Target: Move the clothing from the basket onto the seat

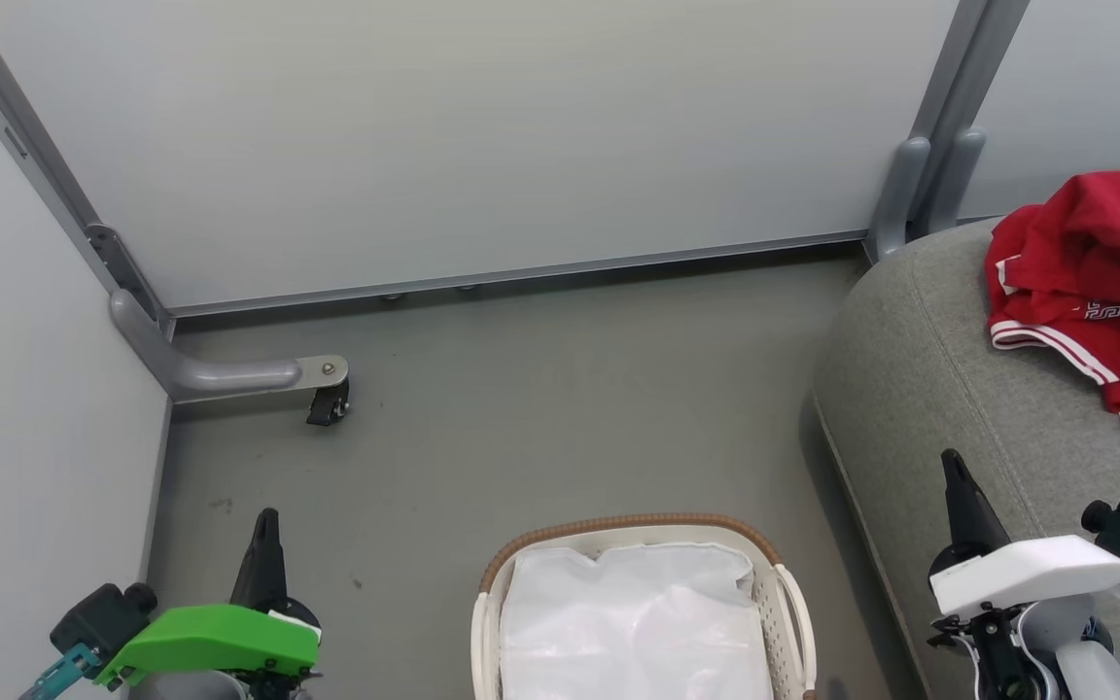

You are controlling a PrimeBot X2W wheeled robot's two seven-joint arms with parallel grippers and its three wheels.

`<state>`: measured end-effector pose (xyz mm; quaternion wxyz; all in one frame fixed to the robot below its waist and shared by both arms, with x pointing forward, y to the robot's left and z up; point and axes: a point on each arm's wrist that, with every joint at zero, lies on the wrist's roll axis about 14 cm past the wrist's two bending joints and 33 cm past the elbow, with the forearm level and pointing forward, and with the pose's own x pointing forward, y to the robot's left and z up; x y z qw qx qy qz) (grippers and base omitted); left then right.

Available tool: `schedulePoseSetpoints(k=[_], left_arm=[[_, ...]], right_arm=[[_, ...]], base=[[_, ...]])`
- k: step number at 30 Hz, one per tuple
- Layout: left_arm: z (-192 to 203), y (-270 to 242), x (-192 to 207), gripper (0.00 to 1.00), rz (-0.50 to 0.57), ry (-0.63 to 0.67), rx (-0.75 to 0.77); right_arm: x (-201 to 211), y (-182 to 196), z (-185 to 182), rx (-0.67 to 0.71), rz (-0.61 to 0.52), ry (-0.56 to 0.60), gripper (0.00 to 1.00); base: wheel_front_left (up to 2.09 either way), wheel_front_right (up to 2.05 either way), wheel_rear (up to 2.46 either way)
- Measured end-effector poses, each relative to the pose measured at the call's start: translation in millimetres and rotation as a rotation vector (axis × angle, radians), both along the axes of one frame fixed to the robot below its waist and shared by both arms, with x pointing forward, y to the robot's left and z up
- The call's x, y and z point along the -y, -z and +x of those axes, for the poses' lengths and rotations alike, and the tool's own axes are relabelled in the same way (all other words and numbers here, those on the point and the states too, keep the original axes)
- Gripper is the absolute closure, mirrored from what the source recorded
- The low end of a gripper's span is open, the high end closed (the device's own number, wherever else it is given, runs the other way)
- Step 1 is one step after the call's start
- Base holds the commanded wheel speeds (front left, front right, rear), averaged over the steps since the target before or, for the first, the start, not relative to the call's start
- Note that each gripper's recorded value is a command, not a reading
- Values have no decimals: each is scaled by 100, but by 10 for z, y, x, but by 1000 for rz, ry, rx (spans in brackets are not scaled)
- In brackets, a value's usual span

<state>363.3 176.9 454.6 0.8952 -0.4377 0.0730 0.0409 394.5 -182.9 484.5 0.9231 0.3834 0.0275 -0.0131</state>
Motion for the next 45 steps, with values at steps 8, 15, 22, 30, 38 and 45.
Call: schedulePoseSetpoints(k=[8,15,22,30,38,45], left_arm=[[30,-45,-43,100,-91,-18,9],[54,-85,-68,100,-169,-29,18],[89,-137,-99,100,-252,-41,32],[110,-180,-124,100,-321,-47,46],[137,-233,-140,100,-386,-50,61],[157,-280,-157,100,-438,-51,78]], right_arm=[[22,-15,-3,-2,103,10,100],[44,-29,-6,-2,200,19,100],[60,-50,-10,1,299,23,100],[74,-70,-14,4,380,25,100],[88,-93,-18,9,457,26,100],[100,-114,-22,16,517,27,100]], base=[[0,0,0],[0,0,0],[0,0,0],[0,0,0],[0,0,0],[0,0,0]])
